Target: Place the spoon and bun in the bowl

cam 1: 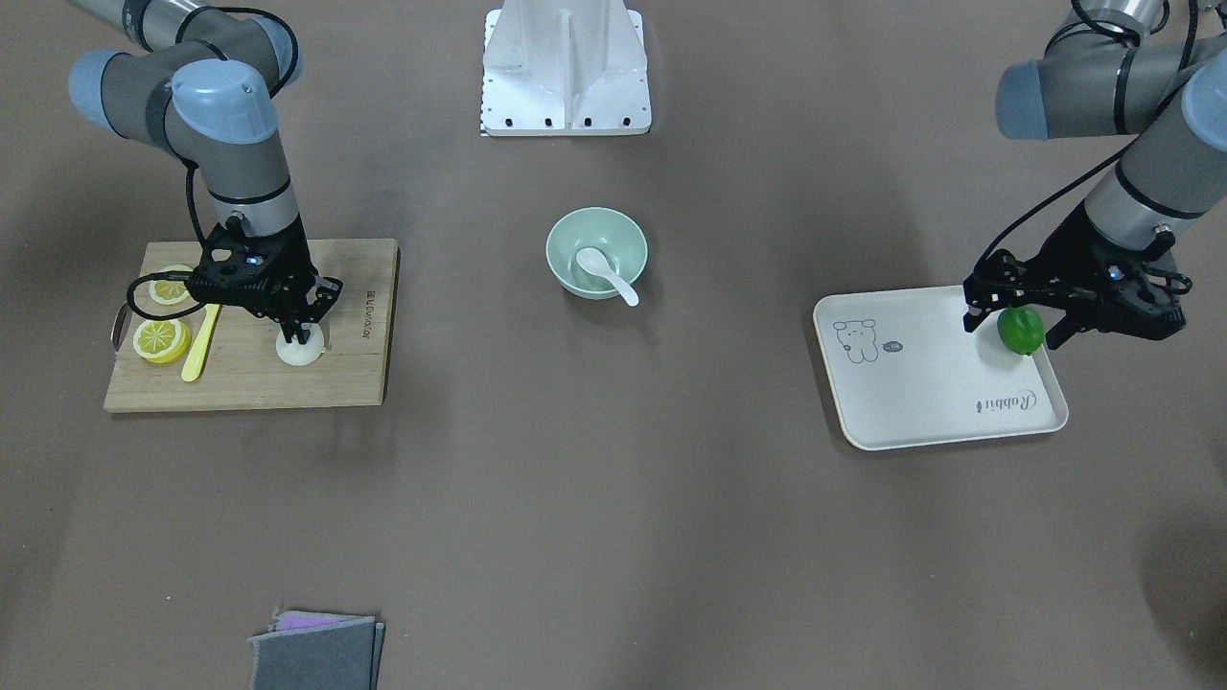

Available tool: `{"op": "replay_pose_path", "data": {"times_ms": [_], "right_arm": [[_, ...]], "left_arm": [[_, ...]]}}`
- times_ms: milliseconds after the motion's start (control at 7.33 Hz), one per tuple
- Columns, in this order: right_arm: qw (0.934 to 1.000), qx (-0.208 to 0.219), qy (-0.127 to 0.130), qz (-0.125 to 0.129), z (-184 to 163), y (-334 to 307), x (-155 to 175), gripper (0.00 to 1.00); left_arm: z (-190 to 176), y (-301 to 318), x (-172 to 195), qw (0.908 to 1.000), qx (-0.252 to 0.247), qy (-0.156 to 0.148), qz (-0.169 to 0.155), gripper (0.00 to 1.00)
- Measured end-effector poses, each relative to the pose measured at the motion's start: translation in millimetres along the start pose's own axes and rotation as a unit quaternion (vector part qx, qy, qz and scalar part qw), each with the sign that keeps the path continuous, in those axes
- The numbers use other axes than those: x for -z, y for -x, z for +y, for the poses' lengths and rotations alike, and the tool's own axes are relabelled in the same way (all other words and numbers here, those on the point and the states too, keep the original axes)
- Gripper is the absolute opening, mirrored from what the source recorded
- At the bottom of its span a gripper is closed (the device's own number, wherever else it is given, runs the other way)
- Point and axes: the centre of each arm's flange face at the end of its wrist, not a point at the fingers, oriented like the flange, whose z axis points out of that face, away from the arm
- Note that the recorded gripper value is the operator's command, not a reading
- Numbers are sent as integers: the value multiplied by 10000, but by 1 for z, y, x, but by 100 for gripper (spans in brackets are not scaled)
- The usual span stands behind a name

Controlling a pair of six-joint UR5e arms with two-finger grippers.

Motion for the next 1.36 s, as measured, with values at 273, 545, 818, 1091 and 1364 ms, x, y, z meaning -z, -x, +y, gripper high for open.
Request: {"op": "replay_pose_path", "data": {"times_ms": [273, 545, 818, 1091, 1364], "right_arm": [[10000, -79, 45, 37, -3, 21, 24, 0], [9985, -525, 163, 16, -3, 98, 71, 0], [9943, -1024, 256, -143, 15, 200, 116, 0], [9902, -1377, 145, -189, 41, 287, 129, 0], [9879, -1532, 80, -219, 66, 332, 134, 25]], "left_arm": [[-1, -1, 1, 10000, 1, -1, 3, 99], [-2, -2, 1, 10000, 1, 1, 6, 99], [-2, -4, 1, 10000, -7, 1, 11, 99], [-3, -5, 1, 10000, -10, 5, 25, 99], [-3, -6, -1, 10000, -4, 23, 31, 99]]}}
